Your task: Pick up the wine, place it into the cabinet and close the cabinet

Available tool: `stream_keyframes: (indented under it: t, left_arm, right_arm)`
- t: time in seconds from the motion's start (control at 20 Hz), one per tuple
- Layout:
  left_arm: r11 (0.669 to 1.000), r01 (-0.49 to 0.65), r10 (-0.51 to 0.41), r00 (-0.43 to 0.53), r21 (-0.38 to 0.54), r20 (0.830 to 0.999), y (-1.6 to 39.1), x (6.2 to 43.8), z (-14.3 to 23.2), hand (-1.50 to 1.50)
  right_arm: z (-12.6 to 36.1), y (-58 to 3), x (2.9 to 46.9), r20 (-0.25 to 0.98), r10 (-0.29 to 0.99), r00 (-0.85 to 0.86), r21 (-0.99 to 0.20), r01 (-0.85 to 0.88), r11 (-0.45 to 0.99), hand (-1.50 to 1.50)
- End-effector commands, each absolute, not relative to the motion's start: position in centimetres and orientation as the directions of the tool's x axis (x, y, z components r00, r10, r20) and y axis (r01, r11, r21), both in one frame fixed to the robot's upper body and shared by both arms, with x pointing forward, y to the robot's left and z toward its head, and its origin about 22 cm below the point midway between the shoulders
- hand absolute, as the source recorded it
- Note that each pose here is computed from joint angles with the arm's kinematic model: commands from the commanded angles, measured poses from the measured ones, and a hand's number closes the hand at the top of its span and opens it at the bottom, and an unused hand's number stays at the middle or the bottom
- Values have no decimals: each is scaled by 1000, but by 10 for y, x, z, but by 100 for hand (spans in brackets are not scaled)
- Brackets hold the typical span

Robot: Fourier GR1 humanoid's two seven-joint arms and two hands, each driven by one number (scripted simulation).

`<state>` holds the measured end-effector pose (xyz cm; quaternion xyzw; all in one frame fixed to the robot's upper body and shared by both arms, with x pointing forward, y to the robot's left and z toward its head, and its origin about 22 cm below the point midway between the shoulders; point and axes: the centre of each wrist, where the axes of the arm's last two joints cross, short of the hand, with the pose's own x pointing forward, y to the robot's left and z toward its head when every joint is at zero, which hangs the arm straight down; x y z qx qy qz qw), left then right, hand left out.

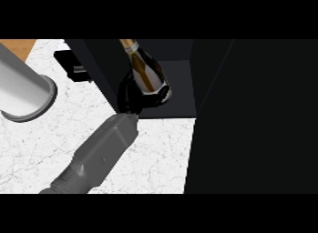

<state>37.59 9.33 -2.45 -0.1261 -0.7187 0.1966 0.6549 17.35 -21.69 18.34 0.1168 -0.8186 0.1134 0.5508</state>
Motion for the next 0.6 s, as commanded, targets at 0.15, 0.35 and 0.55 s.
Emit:
stream_keyframes:
  t: [0.15, 0.35, 0.55]
  left_arm:
    - [900, -90, 418, -95, -426, 903, 77, 396, 9, 150]
    - [909, -111, 396, -71, -401, 916, 83, 406, 10, 150]
    - [918, -117, 380, -23, -380, 925, 89, 412, 10, 150]
  right_arm:
    - [185, -221, 179, 923, -69, -379, -58, -313, 948, -150]
    - [182, -207, 172, 927, -93, -364, -38, -339, 940, -150]
    - [179, -222, 192, 923, -78, -376, -58, -337, 940, -150]
